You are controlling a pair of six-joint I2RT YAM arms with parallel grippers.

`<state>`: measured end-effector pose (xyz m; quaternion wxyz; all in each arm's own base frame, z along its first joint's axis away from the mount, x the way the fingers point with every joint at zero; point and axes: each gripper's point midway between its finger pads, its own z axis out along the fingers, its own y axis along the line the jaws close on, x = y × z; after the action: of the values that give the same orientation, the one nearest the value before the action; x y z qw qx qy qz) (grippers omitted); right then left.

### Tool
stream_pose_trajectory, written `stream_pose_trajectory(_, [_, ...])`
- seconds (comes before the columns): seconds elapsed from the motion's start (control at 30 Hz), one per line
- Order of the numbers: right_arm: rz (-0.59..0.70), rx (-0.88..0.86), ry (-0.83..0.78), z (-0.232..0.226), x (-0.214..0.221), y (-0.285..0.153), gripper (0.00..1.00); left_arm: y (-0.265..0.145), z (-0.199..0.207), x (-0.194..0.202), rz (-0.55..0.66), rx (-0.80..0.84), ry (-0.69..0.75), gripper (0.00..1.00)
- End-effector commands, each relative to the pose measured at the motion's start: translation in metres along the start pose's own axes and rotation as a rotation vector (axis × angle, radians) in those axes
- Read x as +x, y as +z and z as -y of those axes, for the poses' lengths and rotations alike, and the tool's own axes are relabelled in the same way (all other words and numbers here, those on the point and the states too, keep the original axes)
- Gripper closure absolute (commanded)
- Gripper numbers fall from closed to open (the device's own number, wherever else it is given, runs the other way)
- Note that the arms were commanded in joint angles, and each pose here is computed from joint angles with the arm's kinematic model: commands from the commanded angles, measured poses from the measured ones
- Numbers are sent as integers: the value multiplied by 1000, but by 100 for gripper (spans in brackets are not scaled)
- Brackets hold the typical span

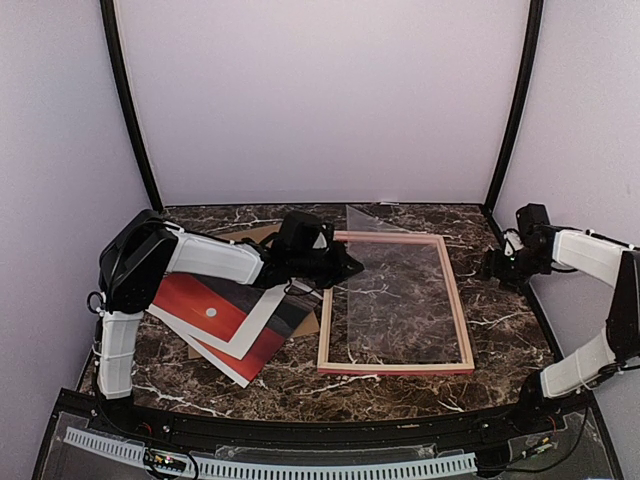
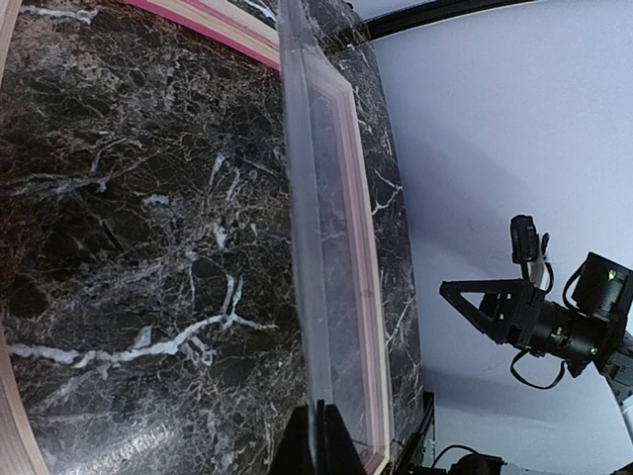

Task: Put the photo into the frame
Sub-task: Place the glass panel in the frame body.

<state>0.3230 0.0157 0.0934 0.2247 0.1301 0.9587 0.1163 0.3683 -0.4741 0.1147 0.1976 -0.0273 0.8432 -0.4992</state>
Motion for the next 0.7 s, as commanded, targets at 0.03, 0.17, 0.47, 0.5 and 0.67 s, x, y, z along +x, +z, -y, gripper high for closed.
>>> stream_pose_trajectory(0.03, [12, -41, -51, -17, 0, 8, 22, -5, -10, -3, 11, -55, 47, 100])
stream_pose_trajectory(0.17, [-5, -44, -81, -26, 5, 13, 21, -6, -18, -4, 2, -77, 50, 100])
stream_pose_trajectory(0.47, [-33, -38, -100, -29, 12, 22, 21, -3, -28, -3, -51, -101, 87, 100])
stream_pose_trajectory(0.5, [-37, -39, -103, -30, 13, 23, 21, -2, -24, -3, -61, -90, 97, 100])
stream_pose_trajectory(0.67, [-39, -39, -112, -31, 14, 23, 21, 6, -31, 2, -102, -98, 110, 100])
